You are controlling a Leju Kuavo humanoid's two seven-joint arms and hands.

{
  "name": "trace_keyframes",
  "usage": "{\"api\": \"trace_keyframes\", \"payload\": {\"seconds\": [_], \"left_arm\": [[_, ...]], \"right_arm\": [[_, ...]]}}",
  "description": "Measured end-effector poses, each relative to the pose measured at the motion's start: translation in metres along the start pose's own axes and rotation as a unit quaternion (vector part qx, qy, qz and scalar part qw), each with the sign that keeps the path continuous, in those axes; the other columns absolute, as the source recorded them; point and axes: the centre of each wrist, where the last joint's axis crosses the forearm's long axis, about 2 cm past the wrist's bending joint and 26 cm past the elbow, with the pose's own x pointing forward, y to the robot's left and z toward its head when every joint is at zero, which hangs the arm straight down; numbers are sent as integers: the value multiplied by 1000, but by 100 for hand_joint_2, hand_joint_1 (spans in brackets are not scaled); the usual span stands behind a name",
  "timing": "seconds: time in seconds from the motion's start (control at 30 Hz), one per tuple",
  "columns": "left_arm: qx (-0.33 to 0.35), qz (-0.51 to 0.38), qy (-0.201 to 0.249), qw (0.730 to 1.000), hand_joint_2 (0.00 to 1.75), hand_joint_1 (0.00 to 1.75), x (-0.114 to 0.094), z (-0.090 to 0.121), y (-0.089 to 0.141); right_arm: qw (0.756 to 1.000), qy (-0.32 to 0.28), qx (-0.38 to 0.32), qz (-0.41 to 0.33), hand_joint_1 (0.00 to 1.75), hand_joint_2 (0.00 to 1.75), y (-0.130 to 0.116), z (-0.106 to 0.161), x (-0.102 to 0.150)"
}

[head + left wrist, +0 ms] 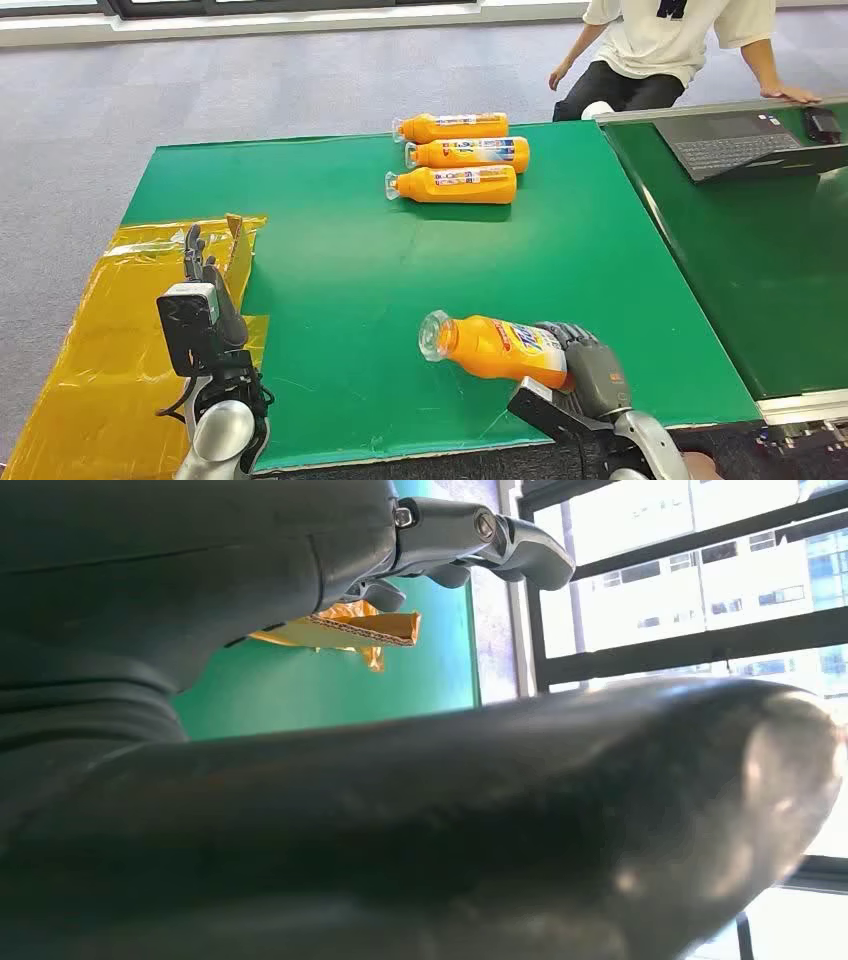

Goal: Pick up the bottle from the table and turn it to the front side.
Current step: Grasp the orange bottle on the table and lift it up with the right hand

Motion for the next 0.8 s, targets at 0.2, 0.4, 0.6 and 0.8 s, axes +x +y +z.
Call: {"api": "trace_keyframes", "payload": {"seconds": [0.2, 0.4, 0.6, 0.8], "left_arm": [[-8, 4, -14, 1000, 0, 0, -1, -2, -5], [-37, 11, -18, 999, 0, 0, 0, -7, -15], [-60, 22, -18, 998, 0, 0, 0, -10, -20], [-78, -57, -92, 991, 87, 0, 9, -17, -33]], "right_arm": [[989, -57, -53, -124, 175, 175, 6, -26, 23], [963, -99, -73, -239, 175, 175, 13, -53, 47], [938, -117, -63, -320, 175, 175, 19, -70, 63], [907, -129, -27, -400, 175, 175, 29, -89, 75]]}}
